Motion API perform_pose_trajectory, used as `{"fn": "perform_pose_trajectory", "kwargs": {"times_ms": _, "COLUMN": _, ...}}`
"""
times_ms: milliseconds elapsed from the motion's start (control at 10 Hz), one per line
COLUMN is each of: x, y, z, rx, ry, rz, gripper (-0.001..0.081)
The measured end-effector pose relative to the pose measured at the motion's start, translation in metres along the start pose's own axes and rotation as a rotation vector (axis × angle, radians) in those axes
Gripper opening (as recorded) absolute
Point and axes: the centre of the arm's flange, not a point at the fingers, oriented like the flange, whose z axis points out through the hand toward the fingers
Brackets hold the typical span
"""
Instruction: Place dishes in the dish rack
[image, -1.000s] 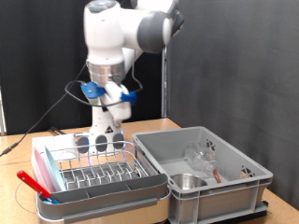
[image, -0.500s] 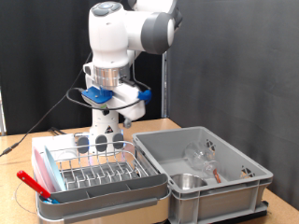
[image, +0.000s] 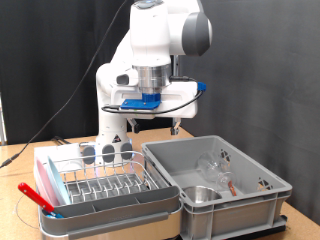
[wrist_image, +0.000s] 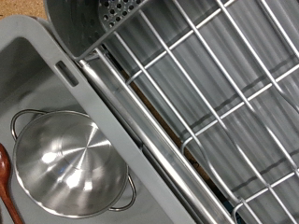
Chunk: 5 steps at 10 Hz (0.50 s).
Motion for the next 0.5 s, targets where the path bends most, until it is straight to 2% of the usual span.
{"fn": "perform_pose_trajectory", "kwargs": {"times_ms": 100, "x": 0.001, "y": 0.003, "z": 0.002, "rx": -0.026, "ry": -0.020, "rz": 0.033, "gripper": 0.0809}}
{"fn": "perform_pose_trajectory", "kwargs": {"times_ms": 200, "x": 0.001, "y": 0.004, "z": 0.003, "rx": -0.041, "ry": -0.044, "rz": 0.011, "gripper": 0.0809}}
{"fn": "perform_pose_trajectory", "kwargs": {"times_ms": 400, "x": -0.013, "y": 0.003, "z": 0.004, "rx": -0.055, "ry": -0.114, "rz": -0.204, "gripper": 0.0809}}
{"fn": "perform_pose_trajectory", "kwargs": {"times_ms": 500, "x": -0.025, "y": -0.001, "z": 0.007, "rx": -0.048, "ry": -0.127, "rz": -0.326, "gripper": 0.0809}}
